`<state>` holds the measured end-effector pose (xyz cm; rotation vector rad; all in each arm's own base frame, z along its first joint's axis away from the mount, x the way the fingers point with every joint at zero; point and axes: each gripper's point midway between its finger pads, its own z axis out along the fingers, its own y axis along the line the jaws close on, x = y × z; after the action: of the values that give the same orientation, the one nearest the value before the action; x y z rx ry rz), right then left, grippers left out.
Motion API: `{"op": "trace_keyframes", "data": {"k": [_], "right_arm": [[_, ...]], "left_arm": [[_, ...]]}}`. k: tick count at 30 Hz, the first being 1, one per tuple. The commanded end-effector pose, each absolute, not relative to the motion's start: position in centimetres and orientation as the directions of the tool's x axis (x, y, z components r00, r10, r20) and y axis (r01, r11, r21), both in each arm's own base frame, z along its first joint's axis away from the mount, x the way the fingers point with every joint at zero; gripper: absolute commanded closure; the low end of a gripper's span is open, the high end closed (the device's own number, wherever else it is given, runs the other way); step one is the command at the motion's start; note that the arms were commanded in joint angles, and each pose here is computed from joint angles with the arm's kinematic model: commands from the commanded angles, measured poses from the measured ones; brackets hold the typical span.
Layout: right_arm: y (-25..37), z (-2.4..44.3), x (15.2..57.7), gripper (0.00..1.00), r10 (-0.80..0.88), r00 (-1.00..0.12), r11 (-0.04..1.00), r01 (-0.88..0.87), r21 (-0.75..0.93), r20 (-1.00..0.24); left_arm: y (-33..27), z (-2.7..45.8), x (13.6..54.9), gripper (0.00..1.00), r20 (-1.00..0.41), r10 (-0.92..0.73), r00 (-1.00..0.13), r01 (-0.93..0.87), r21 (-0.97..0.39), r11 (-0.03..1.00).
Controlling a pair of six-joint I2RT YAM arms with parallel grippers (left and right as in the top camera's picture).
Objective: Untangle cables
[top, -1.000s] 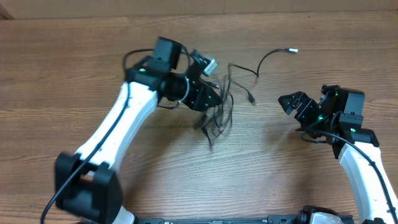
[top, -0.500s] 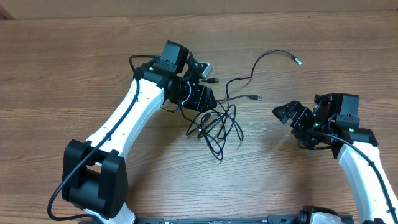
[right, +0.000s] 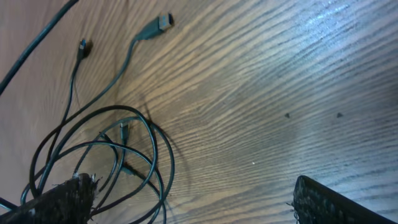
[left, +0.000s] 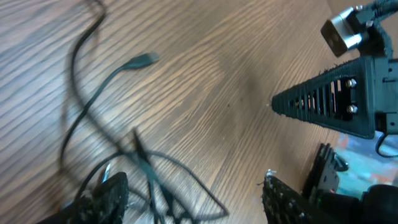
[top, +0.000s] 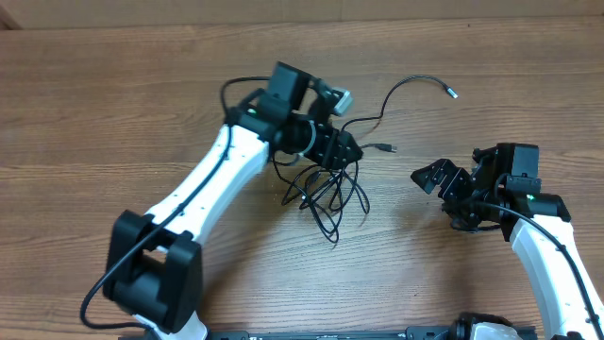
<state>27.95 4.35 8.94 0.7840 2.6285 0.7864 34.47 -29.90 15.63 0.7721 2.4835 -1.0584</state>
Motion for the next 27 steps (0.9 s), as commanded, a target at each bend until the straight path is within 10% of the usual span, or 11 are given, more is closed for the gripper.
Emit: {"op": "trace_keyframes", "data": {"k": [1, 8, 27], "right_arm": [[4.4, 8.8, 27.7, 0.0, 0.567, -0.817, 0.712, 0.419, 0.564, -0.109], [4.4, 8.8, 27.7, 0.0, 0.567, -0.817, 0.712, 0.42, 0.563, -0.108], [4.4, 8.8, 27.7, 0.0, 0.567, -0.817, 0.712, 0.42, 0.563, -0.108]], "left_arm": [[-31.7, 12.5, 34.3, 0.38, -0.466, 0.402, -0.788, 0.611, -0.518, 0.599], [-31.0, 8.0, 35.2, 0.96, -0.365, 0.365, -0.857, 0.508, -0.472, 0.72], [-28.4, 17.8, 34.5, 0.96, -0.492, 0.29, -0.821, 0.539, -0.502, 0.676]]}}
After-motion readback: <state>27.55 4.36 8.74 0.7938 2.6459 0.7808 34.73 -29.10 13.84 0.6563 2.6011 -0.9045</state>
